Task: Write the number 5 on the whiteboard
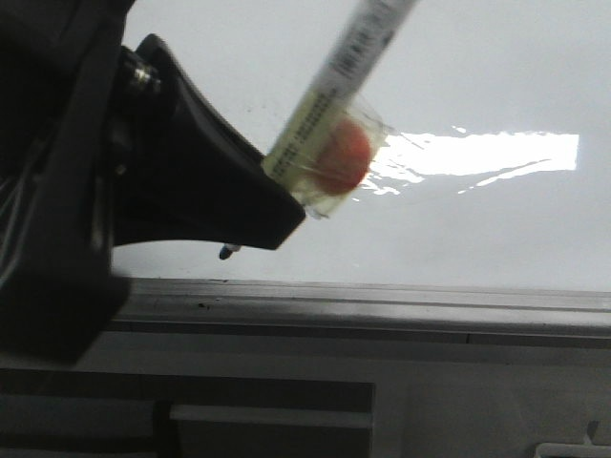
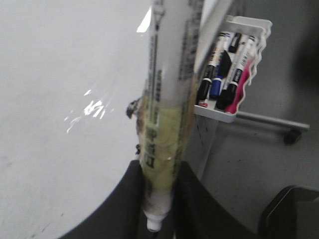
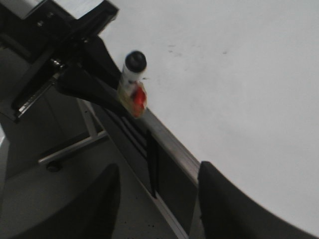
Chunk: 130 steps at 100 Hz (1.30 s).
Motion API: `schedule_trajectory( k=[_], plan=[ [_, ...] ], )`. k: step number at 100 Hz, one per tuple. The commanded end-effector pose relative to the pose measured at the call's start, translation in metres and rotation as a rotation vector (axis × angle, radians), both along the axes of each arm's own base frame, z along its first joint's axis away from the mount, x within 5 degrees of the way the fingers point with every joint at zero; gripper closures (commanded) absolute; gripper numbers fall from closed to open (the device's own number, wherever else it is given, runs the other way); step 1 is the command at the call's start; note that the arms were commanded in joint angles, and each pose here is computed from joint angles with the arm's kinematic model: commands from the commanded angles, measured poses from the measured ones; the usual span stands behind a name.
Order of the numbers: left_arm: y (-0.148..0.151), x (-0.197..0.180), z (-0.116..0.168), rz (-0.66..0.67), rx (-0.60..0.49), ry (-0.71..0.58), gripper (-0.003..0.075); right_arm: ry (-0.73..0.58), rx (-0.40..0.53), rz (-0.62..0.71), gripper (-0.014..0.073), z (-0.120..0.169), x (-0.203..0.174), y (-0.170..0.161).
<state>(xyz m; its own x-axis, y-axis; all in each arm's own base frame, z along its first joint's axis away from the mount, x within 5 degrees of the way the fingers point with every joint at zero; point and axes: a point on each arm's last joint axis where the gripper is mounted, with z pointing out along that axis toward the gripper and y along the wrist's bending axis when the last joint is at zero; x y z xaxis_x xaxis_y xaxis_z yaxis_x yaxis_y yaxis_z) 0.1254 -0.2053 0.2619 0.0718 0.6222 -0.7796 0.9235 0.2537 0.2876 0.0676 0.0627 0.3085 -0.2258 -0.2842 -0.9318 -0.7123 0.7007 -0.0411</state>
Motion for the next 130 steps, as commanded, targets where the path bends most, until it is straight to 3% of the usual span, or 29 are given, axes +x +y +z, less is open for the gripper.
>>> schedule_trajectory(
  k=[1,13,32,51,84,98,122,130],
  plan=[
    [-0.006,-0.006,0.018,-0.082,-0.02,-0.157,0.074,-0.063,0.025,0.049,0.0202,0.02,0.008,0.009],
    [-0.009,-0.009,0.02,-0.092,-0.037,-0.178,0.074,-0.04,0.018,0.111,0.014,0.027,0.015,0.021],
    [-0.01,-0.008,0.021,-0.084,-0.051,-0.191,0.074,0.019,-0.003,0.171,0.014,0.024,0.034,0.044],
    [-0.01,-0.008,0.021,-0.084,-0.051,-0.191,0.074,0.018,-0.001,0.147,0.014,0.015,0.054,0.064],
    [-0.01,-0.008,0.021,-0.084,-0.051,-0.191,0.074,0.071,-0.039,0.226,0.0151,0.004,0.064,0.098],
    [-0.01,-0.008,0.021,-0.084,-0.051,-0.191,0.074,0.06,-0.022,0.206,0.0258,0.004,0.067,0.1],
    [-0.01,-0.008,0.021,-0.083,-0.052,-0.193,0.074,0.059,-0.025,0.207,0.0637,0.004,0.067,0.1],
    [-0.01,-0.008,0.022,-0.081,-0.055,-0.195,0.074,0.059,-0.025,0.207,0.0664,0.004,0.067,0.1]
  ],
)
